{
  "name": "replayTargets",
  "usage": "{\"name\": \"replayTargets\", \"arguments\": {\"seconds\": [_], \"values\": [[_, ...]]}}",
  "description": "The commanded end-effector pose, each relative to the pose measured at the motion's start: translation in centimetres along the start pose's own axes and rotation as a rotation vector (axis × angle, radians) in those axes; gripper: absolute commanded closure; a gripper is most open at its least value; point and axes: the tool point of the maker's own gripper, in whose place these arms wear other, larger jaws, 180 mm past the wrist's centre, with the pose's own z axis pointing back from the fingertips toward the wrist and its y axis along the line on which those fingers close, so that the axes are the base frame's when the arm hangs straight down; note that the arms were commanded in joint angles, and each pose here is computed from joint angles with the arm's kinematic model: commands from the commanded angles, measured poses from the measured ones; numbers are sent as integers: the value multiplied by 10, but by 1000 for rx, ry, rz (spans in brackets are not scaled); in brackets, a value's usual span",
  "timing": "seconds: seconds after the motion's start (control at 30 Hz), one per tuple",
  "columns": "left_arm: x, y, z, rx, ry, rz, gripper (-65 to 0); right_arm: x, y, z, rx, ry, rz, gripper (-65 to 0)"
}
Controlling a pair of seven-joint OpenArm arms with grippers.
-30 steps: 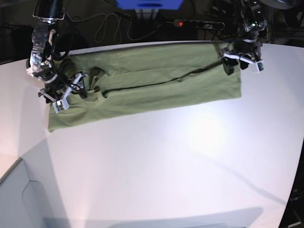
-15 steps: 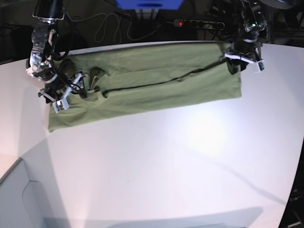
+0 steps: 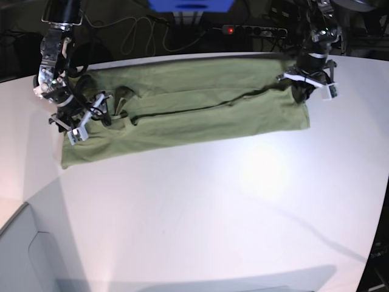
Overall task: Fold the T-shirt properly
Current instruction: 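Lift the strip end with the left gripper and fold it toward the right gripper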
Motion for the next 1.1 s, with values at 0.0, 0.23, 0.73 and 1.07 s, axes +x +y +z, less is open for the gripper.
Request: {"name": "replayTargets", "arguments": {"seconds": [0.0, 0.23, 0.73, 1.07], "values": [[11, -14, 5, -38, -40, -9, 0, 2, -5, 2, -8, 10, 28, -435], [8, -90, 8, -231, -33, -36, 0, 2, -5, 2, -8, 10, 28, -435], [-40, -237, -14, -542, 51, -228, 0, 2, -6, 3, -9, 10, 29, -434], [-58, -277, -25, -645, 92, -273, 0, 2, -6, 3, -9, 10, 29, -434]]}}
